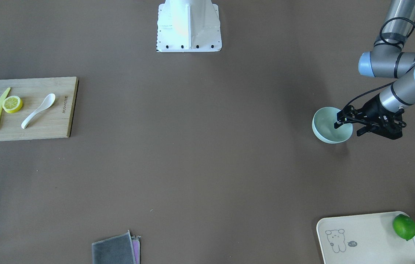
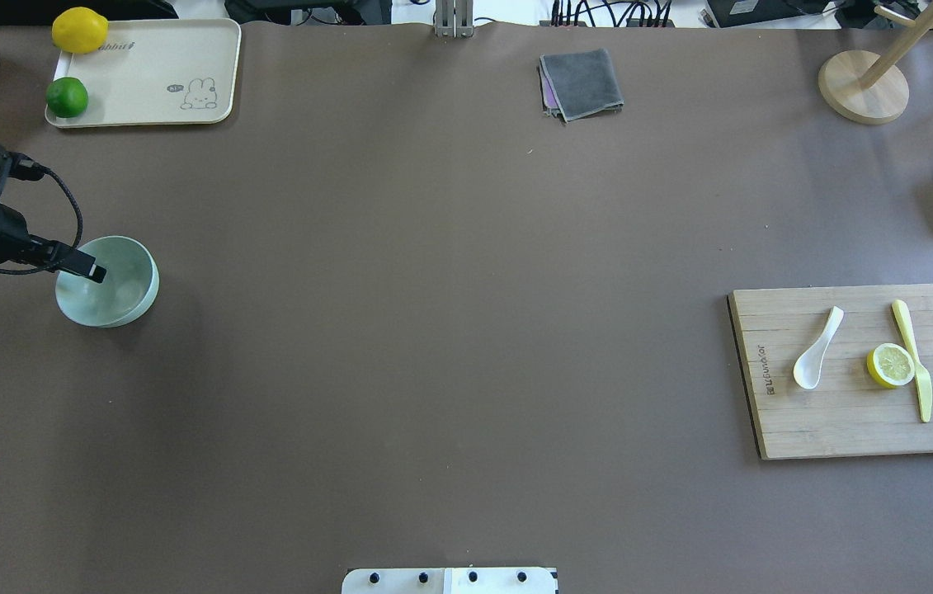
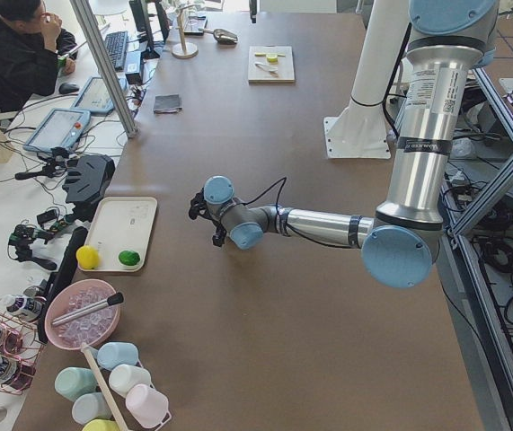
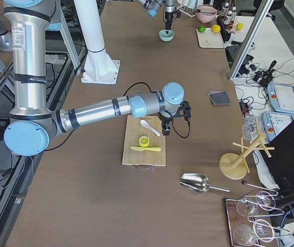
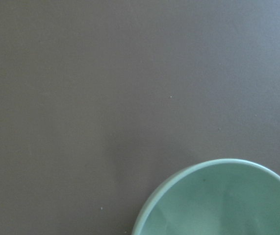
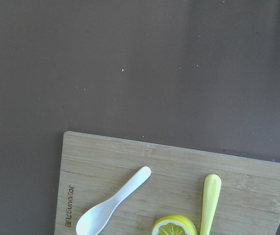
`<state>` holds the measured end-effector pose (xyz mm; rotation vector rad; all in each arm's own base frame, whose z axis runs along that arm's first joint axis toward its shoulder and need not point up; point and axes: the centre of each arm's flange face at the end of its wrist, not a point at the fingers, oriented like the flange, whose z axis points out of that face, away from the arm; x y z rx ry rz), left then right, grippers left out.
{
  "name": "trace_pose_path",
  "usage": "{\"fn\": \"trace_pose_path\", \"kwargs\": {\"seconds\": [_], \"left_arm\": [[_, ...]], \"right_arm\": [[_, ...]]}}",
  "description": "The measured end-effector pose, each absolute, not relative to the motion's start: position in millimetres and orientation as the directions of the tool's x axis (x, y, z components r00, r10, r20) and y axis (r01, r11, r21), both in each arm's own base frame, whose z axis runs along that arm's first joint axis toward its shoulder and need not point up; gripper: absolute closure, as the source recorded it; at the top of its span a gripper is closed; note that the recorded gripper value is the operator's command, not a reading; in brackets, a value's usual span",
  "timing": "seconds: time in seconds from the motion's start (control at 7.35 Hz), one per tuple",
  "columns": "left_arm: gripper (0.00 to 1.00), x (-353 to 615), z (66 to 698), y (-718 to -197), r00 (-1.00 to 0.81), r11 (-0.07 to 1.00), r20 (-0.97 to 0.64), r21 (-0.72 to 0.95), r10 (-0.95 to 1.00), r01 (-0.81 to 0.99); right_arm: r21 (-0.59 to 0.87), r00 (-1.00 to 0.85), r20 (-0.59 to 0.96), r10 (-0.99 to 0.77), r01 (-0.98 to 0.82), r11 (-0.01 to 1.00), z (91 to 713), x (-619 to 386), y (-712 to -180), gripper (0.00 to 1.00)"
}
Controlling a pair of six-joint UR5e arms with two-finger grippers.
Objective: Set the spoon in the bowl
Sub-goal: 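Lower the left gripper to the rim of the pale green bowl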
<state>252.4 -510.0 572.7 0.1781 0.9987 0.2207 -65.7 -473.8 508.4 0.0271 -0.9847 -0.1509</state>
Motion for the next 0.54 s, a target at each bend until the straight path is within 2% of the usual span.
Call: {"fn": "trace_pose_path", "kwargs": {"seconds": [0.14,0.54], "left_arm": [[1.00,254.3,574.7,-508.5,0.520,0.964,-0.813,0.243,0.263,-0.108],[1.00,252.7,575.2,-498.9,0.478,0.956,-0.828,0.270,0.293,-0.118]], "right_arm": [[0.087,0.546,0.826,-0.137,0.118,0.989,506.7,-71.7,-473.0,0.00],[0.075,0.548,0.826,-0.131,0.122,0.990,504.3,-80.9,-472.8,0.00]]}}
